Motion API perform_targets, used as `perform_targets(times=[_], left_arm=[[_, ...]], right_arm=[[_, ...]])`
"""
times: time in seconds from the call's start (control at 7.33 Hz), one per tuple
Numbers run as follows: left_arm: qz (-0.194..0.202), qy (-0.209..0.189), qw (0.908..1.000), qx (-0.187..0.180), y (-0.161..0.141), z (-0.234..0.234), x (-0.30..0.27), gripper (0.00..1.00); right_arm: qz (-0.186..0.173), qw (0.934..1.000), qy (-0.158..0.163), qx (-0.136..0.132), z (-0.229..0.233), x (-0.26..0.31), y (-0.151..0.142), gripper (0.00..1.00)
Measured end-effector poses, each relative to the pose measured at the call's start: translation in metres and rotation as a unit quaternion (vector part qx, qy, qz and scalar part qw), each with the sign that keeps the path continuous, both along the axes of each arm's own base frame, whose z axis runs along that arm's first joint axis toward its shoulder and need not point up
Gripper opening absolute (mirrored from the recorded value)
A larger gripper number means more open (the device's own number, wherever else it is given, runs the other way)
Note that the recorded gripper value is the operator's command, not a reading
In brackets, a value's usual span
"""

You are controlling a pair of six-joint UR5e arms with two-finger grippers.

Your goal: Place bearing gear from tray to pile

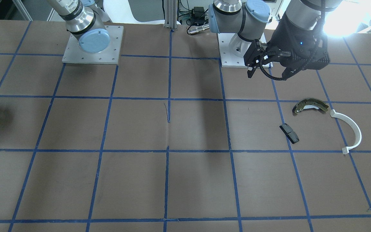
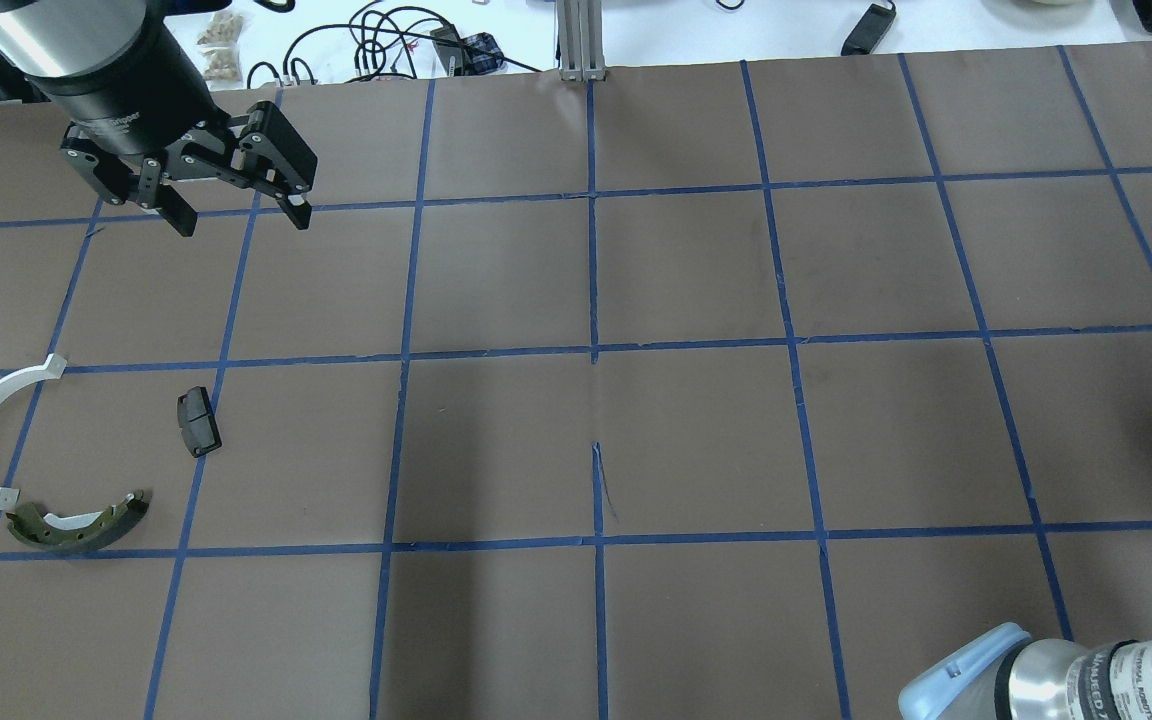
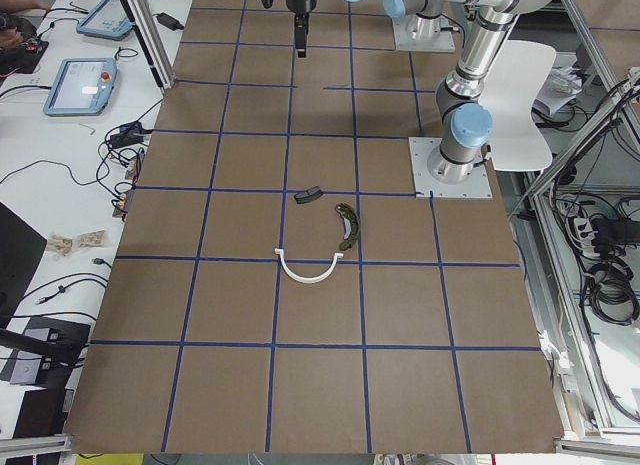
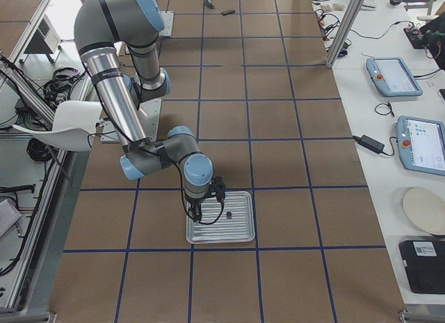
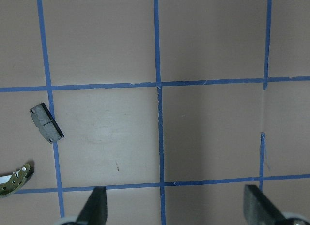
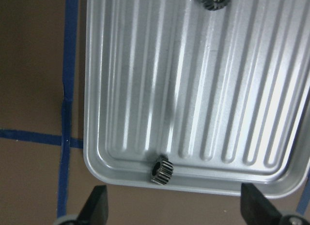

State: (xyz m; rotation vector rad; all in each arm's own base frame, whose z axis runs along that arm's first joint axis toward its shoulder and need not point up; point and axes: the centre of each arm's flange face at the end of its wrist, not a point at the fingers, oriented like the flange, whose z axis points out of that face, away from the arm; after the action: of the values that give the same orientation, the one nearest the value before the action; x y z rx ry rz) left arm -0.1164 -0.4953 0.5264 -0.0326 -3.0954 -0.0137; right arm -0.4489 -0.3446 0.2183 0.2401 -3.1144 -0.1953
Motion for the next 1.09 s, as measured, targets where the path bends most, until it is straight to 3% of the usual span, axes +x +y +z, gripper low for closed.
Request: perform_targets(times=[0.27, 0.41, 0.68, 0.82, 1.09], left_arm=[[0.0, 0.0, 1.0, 0.0, 0.001, 0.0, 0.0, 1.0], [0.0, 0.0, 1.0, 0.0, 0.001, 0.0, 0.0, 1.0], [0.0, 0.0, 1.0, 0.001, 0.001, -0.001, 0.0, 1.0], [0.0, 0.0, 1.0, 0.001, 0.001, -0.001, 0.0, 1.0], [0.0, 0.0, 1.0, 0.002, 0.001, -0.002, 0.0, 1.0]], right_arm=[[-0.004, 1.0, -0.003, 0.003, -0.028, -0.006, -0.001, 0.85], [-0.004, 1.0, -0.005, 0.004, -0.035, -0.006, 0.0, 0.72], [-0.004, 0.9999, -0.01, 0.009, -0.041, -0.003, 0.004, 0.19], [-0.003, 0.9999, -0.01, 0.011, -0.042, -0.002, 0.005, 0.01], [-0.003, 0.9999, -0.008, 0.014, -0.041, -0.002, 0.006, 0.0]])
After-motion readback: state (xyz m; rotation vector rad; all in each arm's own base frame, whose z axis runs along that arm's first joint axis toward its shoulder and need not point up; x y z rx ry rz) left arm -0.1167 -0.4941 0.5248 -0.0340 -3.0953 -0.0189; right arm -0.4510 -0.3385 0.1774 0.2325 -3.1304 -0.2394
